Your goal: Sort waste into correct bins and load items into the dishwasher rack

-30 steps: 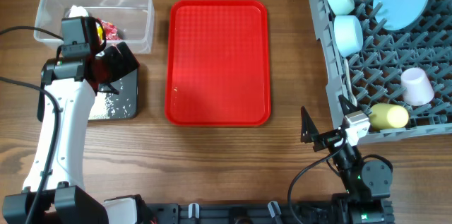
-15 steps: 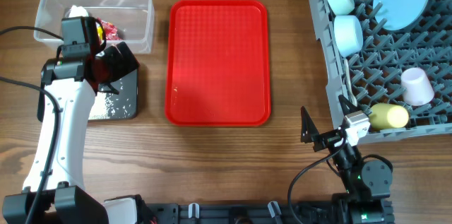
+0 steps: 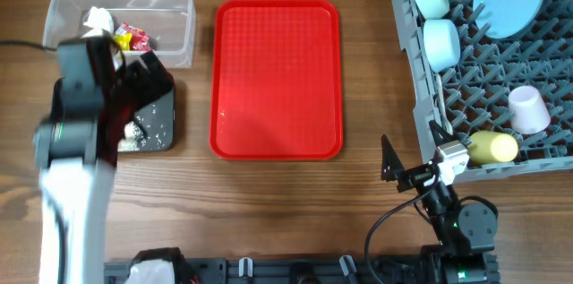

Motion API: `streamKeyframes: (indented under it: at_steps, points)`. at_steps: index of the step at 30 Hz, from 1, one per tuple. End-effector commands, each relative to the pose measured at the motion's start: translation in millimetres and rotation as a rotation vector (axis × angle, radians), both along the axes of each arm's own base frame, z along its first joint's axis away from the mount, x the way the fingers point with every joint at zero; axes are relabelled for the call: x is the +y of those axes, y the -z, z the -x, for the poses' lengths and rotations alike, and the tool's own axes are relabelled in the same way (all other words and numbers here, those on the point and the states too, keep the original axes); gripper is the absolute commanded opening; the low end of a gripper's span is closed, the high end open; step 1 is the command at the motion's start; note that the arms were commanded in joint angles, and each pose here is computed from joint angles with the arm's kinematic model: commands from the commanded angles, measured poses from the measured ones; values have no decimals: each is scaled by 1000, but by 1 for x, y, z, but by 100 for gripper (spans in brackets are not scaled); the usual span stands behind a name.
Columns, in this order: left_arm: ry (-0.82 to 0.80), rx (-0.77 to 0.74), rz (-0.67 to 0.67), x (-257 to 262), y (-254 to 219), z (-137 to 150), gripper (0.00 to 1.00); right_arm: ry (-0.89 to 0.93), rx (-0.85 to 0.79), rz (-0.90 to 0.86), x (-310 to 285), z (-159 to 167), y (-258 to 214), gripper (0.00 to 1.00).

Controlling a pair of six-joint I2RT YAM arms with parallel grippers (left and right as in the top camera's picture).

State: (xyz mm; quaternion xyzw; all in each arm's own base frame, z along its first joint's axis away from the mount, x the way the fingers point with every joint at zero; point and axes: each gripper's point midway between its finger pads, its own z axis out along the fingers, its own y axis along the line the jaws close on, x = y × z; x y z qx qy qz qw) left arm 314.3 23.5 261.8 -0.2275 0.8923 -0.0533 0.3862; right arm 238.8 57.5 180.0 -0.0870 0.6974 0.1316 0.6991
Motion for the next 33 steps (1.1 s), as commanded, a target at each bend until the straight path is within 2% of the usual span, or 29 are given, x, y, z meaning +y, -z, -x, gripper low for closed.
streamKeyframes:
  at_steps: [1,4,7,10,15,20,26,33]
  points:
    - [7,-200,-1,-7,-58,38,100,-12,-15,9,2,1,-1,100]
    - [19,-322,2,-10,-79,68,100,-12,-15,9,2,1,-1,100]
    - [12,-441,-7,-9,-79,82,100,-12,-15,9,2,1,-1,100]
    - [36,-539,3,-13,-64,83,100,-12,-15,9,2,1,-1,100]
    - [51,-644,76,-21,-11,73,100,-12,-15,9,2,1,-1,100]
    - [25,-664,150,-22,48,66,100,-12,-15,9,2,1,-1,100]
    - [23,-693,171,-23,83,65,100,-12,-15,9,2,1,-1,100]
    - [94,-717,-2,-22,99,68,100,-12,-14,9,2,1,-1,100]
